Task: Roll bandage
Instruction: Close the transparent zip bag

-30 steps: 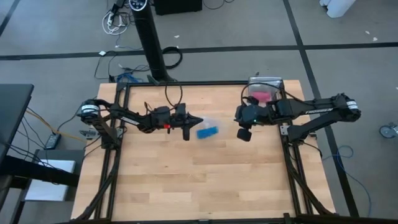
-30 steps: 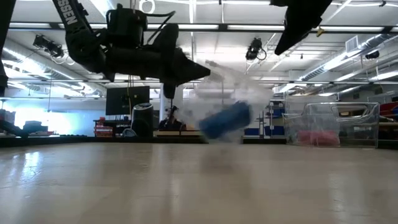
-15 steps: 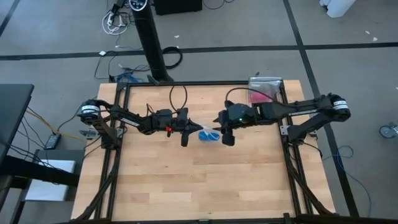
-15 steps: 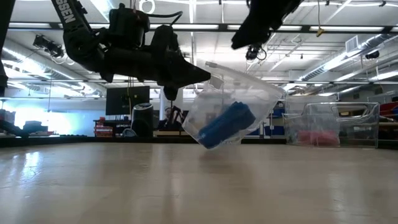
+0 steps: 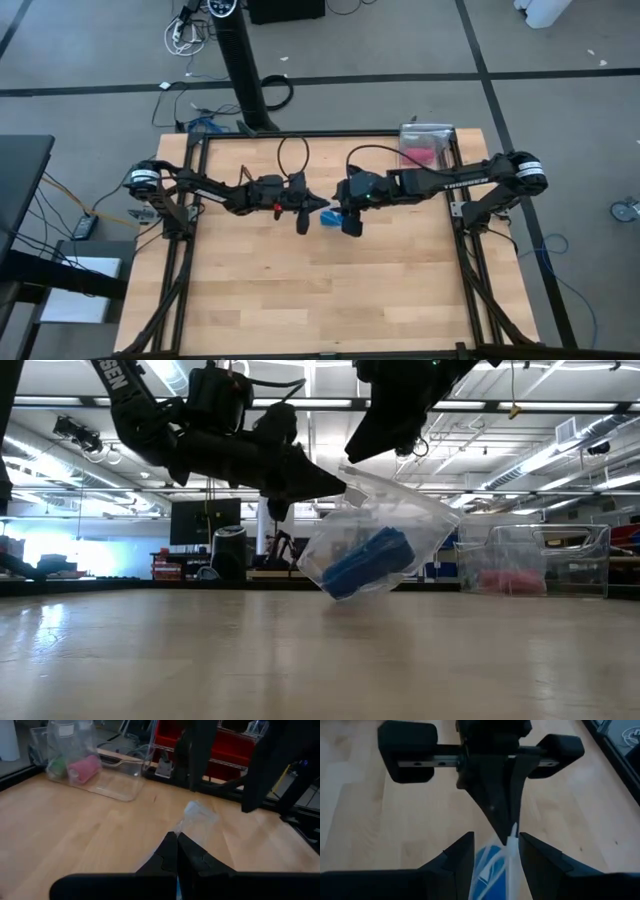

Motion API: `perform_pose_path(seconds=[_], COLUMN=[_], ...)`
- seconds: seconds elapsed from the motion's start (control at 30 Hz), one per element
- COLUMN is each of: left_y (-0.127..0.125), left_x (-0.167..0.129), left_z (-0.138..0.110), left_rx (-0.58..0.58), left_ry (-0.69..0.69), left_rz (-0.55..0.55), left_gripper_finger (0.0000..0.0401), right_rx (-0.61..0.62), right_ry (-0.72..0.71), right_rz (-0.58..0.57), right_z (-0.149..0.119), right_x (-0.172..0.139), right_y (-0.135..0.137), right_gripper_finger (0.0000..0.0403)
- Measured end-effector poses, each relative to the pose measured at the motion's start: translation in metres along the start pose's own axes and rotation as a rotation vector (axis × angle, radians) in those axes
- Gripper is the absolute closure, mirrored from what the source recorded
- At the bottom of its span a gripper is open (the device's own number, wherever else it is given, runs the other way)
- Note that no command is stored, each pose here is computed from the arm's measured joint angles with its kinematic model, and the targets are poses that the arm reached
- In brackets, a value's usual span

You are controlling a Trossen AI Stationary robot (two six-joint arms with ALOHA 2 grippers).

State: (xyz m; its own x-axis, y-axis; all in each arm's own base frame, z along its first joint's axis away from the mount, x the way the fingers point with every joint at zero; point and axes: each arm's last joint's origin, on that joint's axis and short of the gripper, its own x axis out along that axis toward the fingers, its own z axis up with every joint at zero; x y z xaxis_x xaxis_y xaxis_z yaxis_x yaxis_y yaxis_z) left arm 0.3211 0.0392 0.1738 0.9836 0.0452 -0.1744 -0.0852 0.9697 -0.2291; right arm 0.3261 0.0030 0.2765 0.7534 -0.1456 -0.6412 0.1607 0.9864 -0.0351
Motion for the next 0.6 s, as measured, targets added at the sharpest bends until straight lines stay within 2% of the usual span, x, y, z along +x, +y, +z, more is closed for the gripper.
perform_pose_path(seconds=[0.27,0.6], left_y=[-0.0015,-0.0022], left_x=[0.0035,0.0037], left_z=[0.0075,0.0082], left_rx=[0.013,0.015], left_ry=[-0.022,-0.023], left_rz=[-0.008,-0.028], left_gripper_finger=[0.0401,0.0401], right_rx=[0.001,-0.011], right_ry=[0.003,0.043], right_rz=[-0.04,-0.074], right_z=[-0.0004,-0.0043], right_x=[0.0,0.0003], right_y=[-0.0015,-0.0053], right_gripper_finger=[0.0268,0.0341])
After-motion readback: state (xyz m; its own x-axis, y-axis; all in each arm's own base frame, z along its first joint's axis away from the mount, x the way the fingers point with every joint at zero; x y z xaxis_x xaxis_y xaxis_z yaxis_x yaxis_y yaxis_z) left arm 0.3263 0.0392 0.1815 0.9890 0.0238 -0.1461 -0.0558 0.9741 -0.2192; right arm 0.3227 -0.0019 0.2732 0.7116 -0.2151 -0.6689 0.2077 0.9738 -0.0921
